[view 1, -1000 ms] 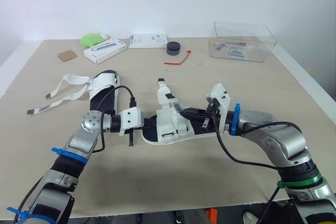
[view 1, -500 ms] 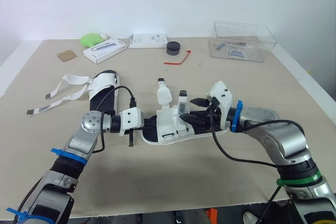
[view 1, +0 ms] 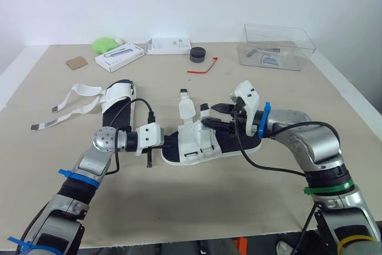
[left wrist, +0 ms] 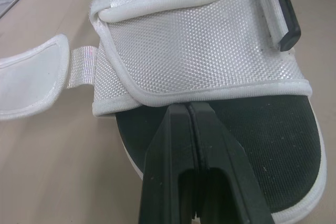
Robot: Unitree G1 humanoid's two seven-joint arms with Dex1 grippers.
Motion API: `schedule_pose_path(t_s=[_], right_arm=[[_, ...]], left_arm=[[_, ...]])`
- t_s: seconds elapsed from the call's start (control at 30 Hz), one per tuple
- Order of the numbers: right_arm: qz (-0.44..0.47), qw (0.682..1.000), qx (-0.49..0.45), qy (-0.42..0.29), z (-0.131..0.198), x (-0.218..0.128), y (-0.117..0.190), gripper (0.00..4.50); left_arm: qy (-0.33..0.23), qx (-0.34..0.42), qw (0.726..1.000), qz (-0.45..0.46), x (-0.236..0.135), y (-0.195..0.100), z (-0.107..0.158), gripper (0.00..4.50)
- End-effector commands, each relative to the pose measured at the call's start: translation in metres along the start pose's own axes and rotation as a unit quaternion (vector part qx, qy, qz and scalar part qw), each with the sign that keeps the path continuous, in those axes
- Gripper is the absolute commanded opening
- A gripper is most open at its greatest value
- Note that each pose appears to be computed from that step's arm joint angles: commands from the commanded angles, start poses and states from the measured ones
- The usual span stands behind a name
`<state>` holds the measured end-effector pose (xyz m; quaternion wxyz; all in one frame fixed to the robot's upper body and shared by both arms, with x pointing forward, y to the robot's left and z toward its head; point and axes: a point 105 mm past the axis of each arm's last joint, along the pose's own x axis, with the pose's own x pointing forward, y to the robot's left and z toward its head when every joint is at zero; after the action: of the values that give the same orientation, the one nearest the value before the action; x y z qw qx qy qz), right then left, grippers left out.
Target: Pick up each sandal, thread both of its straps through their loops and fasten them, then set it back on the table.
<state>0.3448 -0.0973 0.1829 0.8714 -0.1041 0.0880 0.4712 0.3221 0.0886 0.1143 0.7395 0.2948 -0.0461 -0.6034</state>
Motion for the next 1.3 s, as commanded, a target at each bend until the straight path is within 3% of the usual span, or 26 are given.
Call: schedule_pose_path(t_s=[0.03, 0.13, 0.63, 1.03, 1.3], right_arm=[[-0.016, 0.999, 0.024, -0.026, 0.019, -0.006, -0.011, 1.12], [0.004, 0.999, 0.042, -0.024, 0.019, -0.003, -0.006, 0.03], [0.041, 0.998, 0.005, 0.045, -0.010, 0.018, 0.008, 0.03], [0.096, 0.995, -0.026, 0.030, -0.003, 0.021, 0.035, 0.03], [0.005, 0.997, -0.073, -0.034, 0.035, 0.011, -0.003, 0.03]], left_arm=[[0.002, 0.007, 1.000, -0.003, -0.002, -0.004, 0.000, 0.00], [0.004, 0.008, 1.000, -0.004, -0.002, -0.005, -0.001, 0.00], [-0.001, 0.012, 1.000, -0.007, 0.001, -0.005, 0.000, 0.00], [-0.024, 0.034, 0.998, -0.054, 0.000, -0.011, 0.009, 0.00], [-0.027, 0.049, 0.996, -0.077, 0.000, -0.011, 0.009, 0.00]])
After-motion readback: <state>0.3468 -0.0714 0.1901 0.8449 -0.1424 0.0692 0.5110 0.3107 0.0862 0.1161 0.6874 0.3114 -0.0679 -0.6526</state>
